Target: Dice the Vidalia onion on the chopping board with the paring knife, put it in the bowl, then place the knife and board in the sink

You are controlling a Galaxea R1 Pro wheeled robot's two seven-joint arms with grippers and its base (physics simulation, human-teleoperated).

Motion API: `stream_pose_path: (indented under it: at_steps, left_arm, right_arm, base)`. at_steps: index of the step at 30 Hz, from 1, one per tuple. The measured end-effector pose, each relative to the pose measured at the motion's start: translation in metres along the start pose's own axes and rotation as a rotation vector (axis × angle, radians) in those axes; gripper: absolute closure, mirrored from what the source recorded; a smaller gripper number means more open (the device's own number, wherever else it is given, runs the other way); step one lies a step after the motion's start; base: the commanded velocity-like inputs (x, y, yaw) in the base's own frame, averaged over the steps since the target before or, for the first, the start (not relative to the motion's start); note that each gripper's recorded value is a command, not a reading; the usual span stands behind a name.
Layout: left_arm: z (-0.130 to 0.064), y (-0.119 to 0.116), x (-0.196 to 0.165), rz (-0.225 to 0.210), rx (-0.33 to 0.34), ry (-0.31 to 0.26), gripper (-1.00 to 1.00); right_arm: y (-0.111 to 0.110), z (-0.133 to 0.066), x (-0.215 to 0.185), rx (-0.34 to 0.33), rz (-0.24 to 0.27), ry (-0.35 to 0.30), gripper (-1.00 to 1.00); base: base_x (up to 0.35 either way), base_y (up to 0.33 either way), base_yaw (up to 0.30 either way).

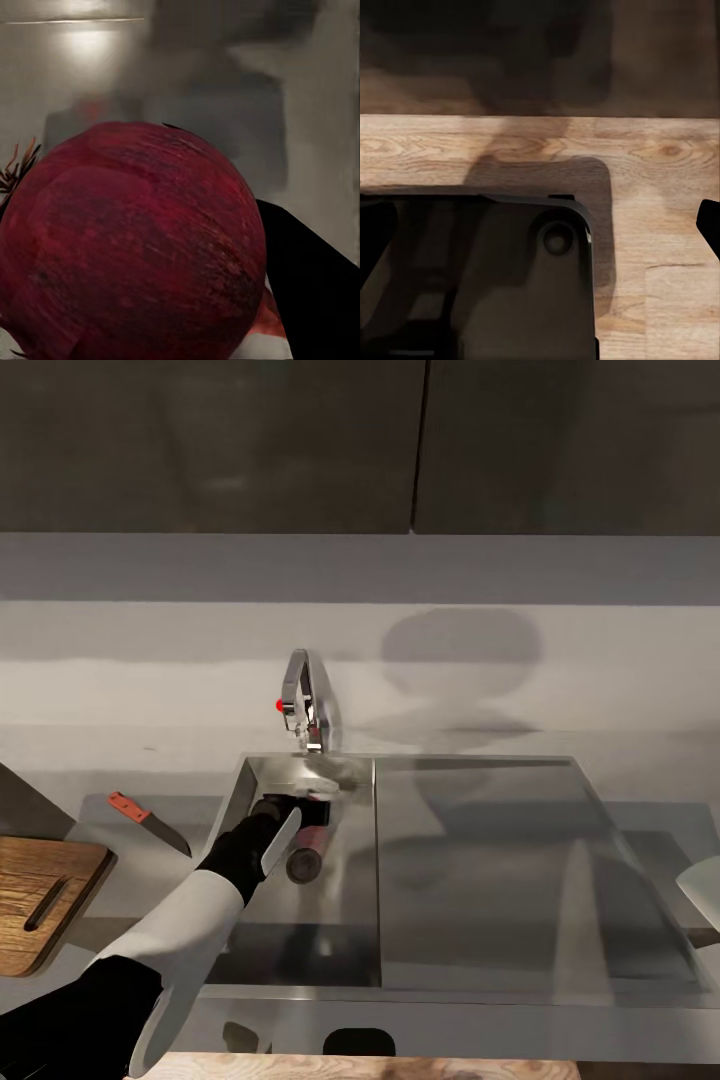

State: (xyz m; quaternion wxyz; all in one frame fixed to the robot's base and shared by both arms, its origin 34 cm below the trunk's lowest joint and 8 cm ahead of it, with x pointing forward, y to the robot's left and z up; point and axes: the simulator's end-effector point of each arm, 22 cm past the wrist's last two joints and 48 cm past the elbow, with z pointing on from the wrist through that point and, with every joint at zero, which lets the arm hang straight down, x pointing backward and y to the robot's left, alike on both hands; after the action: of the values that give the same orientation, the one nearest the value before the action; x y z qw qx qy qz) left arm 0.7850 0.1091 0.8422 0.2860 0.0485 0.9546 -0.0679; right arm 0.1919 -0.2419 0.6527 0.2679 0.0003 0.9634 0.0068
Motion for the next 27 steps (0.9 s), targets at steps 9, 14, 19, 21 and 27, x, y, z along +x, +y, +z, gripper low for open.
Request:
stream_pose_path:
  at_steps: [9, 14, 19, 21, 27]
  left_arm:
    - [-0.017, -0.008, -0.036, 0.005, 0.020, -0.080, 1.00]
    - [-0.028, -0.012, -0.054, 0.008, 0.029, -0.121, 1.00]
    - [-0.034, -0.013, -0.058, 0.015, 0.033, -0.113, 1.00]
    - [-0.037, -0.014, -0.062, 0.017, 0.036, -0.120, 1.00]
    - [-0.043, -0.014, -0.070, 0.020, 0.037, -0.137, 1.00]
  right_arm:
    - [0.000, 0.000, -0.012, -0.001, 0.004, -0.053, -1.00]
    - [0.001, 0.000, -0.016, -0.001, 0.006, -0.072, -1.00]
    - [0.000, 0.000, -0.016, 0.000, 0.007, -0.072, -1.00]
    - [0.000, 0.000, -0.016, 0.000, 0.007, -0.072, -1.00]
    - [0.000, 0.000, -0.016, 0.002, 0.008, -0.070, -1.00]
  base:
    - [0.000, 0.000, 0.000]
    - [0.000, 0.000, 0.000]
    - [0.000, 0.000, 0.000]
    - [0.000, 0.000, 0.000]
    - [-0.037, 0.000, 0.000]
